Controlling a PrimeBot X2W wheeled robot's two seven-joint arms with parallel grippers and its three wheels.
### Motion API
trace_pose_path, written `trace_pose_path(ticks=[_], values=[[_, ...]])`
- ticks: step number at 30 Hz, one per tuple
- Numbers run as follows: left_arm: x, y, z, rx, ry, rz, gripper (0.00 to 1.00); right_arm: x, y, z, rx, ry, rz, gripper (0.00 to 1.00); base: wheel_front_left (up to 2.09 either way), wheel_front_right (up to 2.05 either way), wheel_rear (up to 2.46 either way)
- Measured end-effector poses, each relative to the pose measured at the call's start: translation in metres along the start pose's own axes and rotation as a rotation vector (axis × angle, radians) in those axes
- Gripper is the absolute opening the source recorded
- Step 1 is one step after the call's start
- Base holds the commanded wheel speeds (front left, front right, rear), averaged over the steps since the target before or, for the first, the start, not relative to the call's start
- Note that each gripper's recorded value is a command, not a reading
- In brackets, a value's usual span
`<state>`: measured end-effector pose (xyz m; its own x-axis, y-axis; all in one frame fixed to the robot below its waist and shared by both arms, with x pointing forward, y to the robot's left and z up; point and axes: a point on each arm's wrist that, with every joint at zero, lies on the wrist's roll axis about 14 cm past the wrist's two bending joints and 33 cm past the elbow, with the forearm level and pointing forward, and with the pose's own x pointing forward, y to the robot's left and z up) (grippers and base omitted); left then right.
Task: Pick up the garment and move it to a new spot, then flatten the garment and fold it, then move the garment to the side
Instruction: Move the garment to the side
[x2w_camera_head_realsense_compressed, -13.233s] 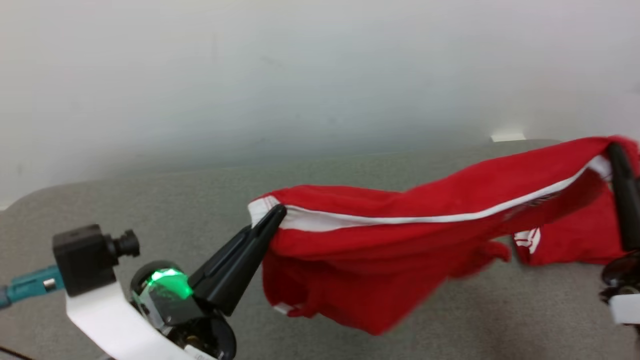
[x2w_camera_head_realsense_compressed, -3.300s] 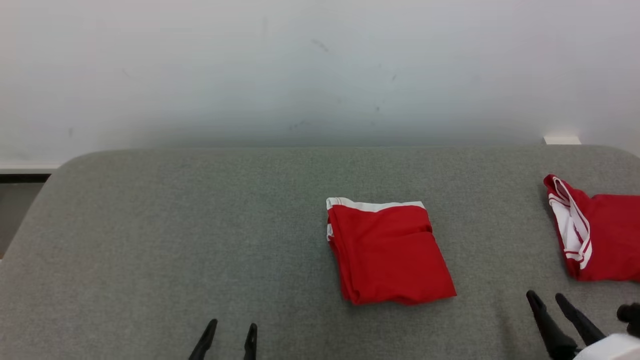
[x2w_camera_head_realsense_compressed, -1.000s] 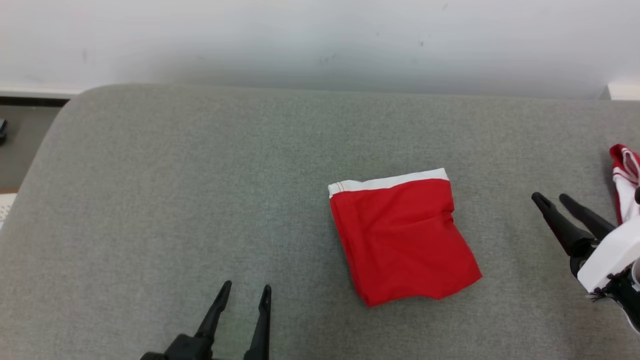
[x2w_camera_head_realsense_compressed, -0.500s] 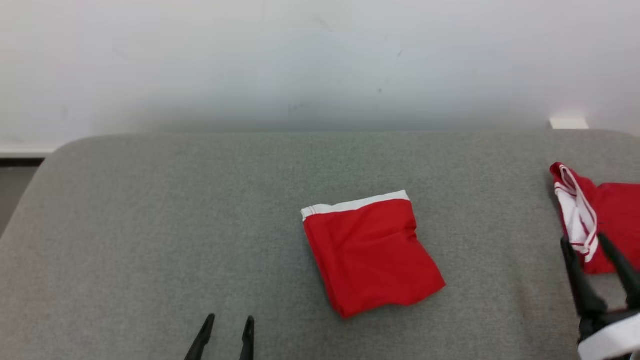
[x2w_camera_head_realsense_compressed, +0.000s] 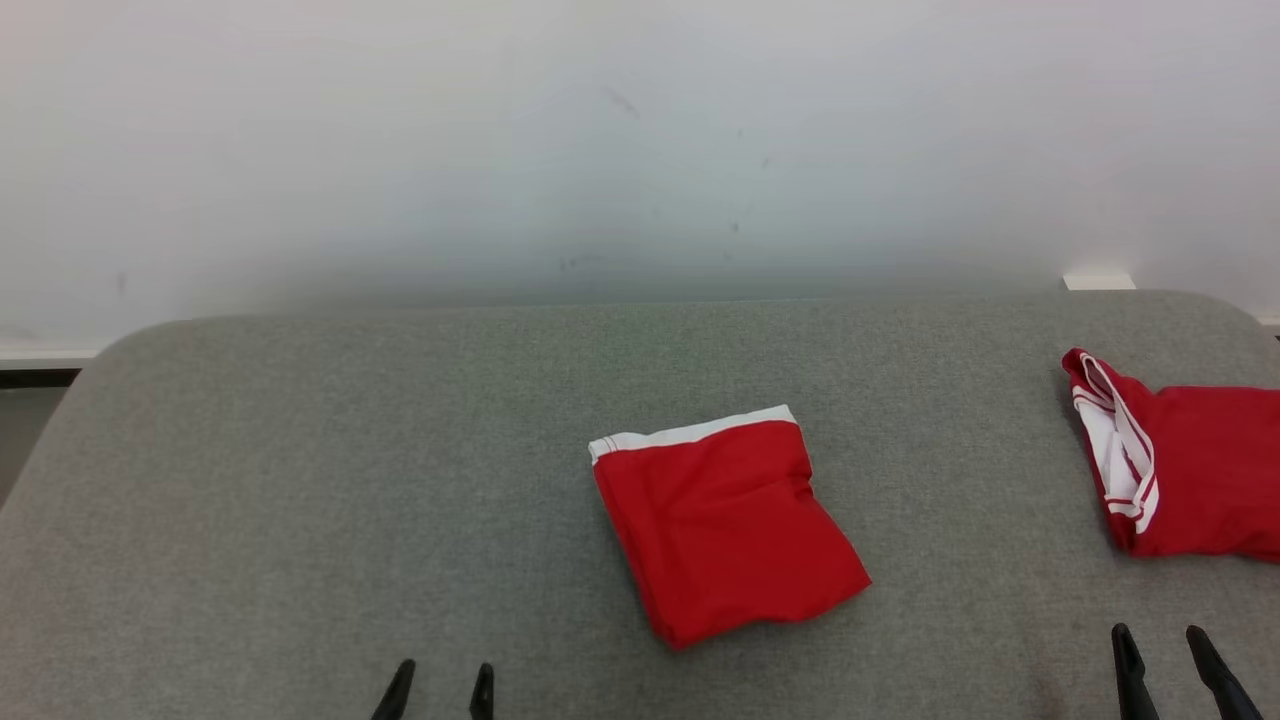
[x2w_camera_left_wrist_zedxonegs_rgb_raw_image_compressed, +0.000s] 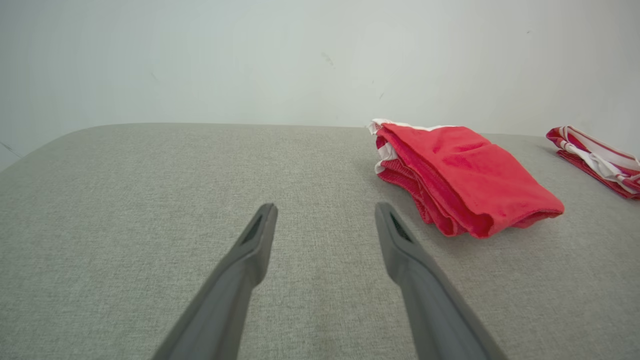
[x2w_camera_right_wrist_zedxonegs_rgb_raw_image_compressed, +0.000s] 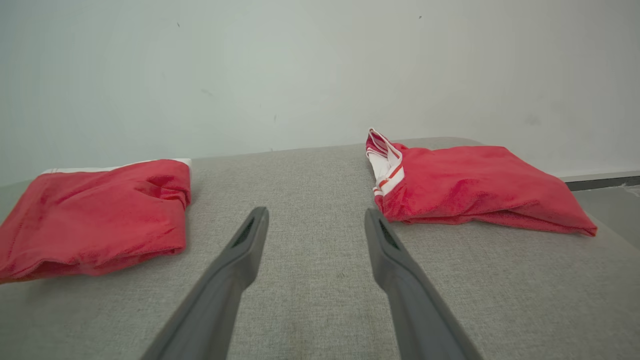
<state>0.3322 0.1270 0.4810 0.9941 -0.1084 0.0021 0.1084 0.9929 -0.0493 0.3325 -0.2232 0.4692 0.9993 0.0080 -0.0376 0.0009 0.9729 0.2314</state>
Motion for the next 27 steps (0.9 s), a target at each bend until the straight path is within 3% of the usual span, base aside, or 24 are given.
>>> trace_pose_path(ticks=[12,15,21,27], values=[[-0.002,0.002,-0.002,-0.013,0.007,0.015,1.0,0.001,0.004,-0.008,0.025,0.02,0.003,1.0,0.0,0.0,0.0],[-0.001,0.001,-0.004,-0.02,0.012,0.012,1.0,0.008,0.012,-0.018,0.145,0.057,0.008,1.0,0.0,0.0,0.0],[0.014,-0.003,-0.002,-0.026,0.008,-0.01,1.0,0.054,0.042,-0.017,0.35,0.247,0.143,1.0,0.0,0.0,0.0],[0.013,0.011,-0.011,-0.039,0.039,0.046,1.0,0.078,0.082,-0.041,0.424,0.605,0.316,1.0,0.0,0.0,0.0]])
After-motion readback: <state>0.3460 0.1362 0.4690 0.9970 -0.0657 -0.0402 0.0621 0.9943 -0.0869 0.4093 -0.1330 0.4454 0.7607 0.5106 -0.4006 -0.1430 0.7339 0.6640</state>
